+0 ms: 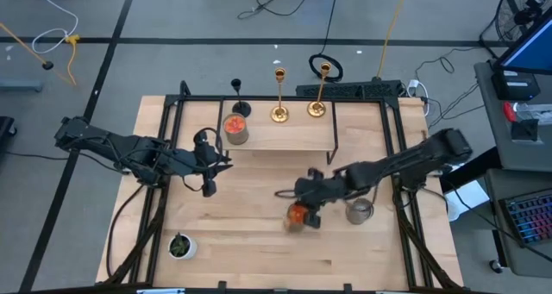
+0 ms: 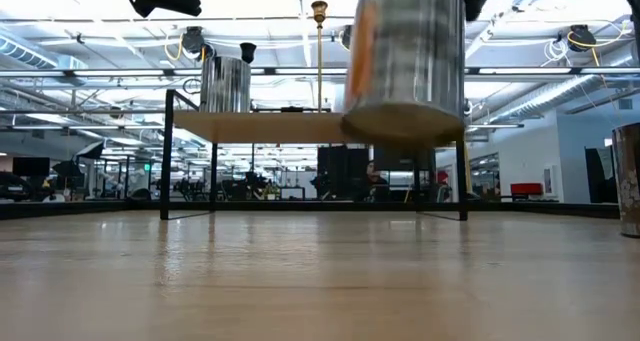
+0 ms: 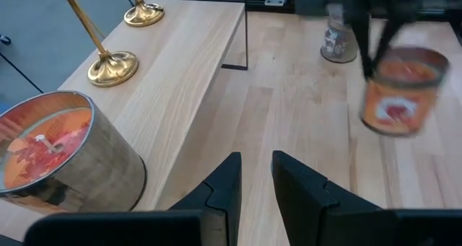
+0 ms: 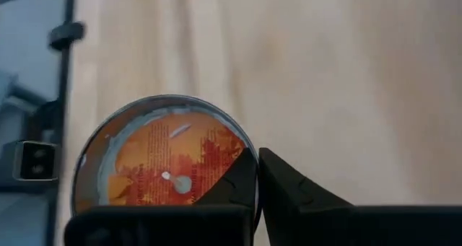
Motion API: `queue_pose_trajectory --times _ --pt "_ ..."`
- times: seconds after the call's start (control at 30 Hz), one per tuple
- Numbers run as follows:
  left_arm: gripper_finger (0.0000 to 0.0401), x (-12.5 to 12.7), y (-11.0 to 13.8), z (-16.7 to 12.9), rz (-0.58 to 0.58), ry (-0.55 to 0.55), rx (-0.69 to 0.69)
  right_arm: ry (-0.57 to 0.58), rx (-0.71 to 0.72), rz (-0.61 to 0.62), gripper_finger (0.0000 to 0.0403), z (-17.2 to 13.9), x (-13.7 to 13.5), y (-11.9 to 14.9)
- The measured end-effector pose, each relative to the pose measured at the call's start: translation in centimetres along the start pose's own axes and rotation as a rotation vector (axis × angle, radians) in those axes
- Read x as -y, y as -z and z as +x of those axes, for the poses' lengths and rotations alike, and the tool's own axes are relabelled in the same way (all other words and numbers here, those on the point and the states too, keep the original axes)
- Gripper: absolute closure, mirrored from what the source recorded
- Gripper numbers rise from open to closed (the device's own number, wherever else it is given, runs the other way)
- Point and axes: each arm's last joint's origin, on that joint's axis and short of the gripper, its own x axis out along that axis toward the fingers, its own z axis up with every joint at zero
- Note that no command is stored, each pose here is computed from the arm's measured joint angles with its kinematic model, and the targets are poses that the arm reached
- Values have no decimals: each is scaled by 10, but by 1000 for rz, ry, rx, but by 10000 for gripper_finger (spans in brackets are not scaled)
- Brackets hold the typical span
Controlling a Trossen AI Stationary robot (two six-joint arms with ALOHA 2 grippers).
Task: Pick & Place candle stick holders
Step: Put the orange scented candle on the shelf aligned with the gold candle holder
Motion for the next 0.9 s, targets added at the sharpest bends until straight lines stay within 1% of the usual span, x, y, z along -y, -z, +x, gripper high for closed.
queue_pose_trajectory --times 0.07,0.17,0.27,0.4,0.53,0.63,0.8,0.9 --pt "316 0 0 0 0 0 1 32 51 -16 400 -19 7 -6" --pt "316 0 0 0 0 0 1 39 149 -15 401 -50 16 -16" --pt "316 0 0 0 1 0 1 50 199 -1 402 -80 30 -20" --pt "316 0 0 0 4 1 4 117 224 20 402 -109 55 -21" --pt "316 0 -1 0 20 -4 6 243 266 13 402 -125 79 -24" --pt "316 -2 -1 1 15 -13 7 303 274 9 402 -133 98 -27" --pt "316 -2 -1 1 -3 -19 8 412 233 54 402 -139 131 -27" --pt "316 -2 -1 1 -5 -19 8 458 240 79 402 -141 146 -30"
